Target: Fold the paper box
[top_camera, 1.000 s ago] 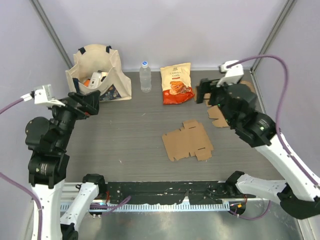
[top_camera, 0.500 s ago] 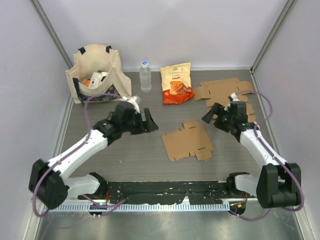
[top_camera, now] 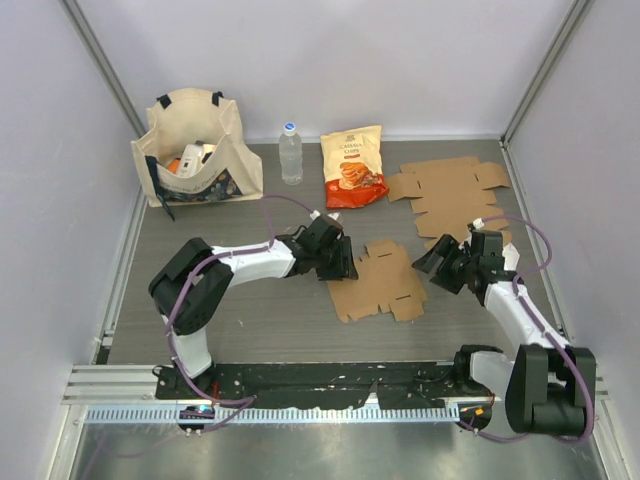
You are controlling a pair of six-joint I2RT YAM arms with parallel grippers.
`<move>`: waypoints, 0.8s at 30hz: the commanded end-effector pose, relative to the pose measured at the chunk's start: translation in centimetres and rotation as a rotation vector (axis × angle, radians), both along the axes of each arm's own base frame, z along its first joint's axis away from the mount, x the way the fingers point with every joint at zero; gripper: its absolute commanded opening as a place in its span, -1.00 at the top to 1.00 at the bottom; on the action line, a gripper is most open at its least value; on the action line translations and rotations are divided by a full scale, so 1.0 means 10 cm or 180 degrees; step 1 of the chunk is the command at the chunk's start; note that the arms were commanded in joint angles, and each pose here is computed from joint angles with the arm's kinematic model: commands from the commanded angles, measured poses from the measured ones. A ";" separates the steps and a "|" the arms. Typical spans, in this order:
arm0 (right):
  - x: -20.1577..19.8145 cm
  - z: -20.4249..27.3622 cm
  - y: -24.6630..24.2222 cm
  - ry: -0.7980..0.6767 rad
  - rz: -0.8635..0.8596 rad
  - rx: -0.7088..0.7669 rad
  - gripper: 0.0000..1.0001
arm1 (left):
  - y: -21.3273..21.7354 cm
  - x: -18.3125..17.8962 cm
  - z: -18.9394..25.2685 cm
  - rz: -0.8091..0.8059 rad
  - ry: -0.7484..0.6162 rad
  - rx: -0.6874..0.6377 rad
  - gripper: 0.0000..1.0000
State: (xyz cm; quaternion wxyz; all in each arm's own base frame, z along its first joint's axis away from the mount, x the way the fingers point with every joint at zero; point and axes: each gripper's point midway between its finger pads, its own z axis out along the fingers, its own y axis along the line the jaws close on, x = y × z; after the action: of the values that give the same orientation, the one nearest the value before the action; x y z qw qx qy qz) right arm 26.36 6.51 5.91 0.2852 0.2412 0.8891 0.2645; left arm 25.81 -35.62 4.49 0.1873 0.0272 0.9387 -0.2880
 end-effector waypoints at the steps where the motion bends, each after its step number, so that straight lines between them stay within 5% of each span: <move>1: -0.22 0.02 -0.08 0.0226 -0.0244 -0.0210 -0.44 | -0.23 0.13 0.13 0.0034 -0.0161 -0.0261 -0.01; 16: -0.72 -0.25 0.12 0.0647 -0.0282 -0.0075 -0.45 | -0.01 0.00 -0.12 0.0216 -0.0054 -0.0143 0.02; 24: -0.63 -0.13 0.54 0.0350 0.0154 0.0691 -0.36 | -0.06 0.00 -0.08 0.0195 -0.0065 -0.0238 0.02</move>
State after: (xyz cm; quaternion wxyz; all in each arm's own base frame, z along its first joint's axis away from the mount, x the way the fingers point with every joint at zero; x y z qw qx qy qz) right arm 19.58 9.19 3.38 0.2076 0.2807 0.8992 0.2636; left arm 26.24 -36.45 3.74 0.2037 -0.0069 0.9260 -0.3178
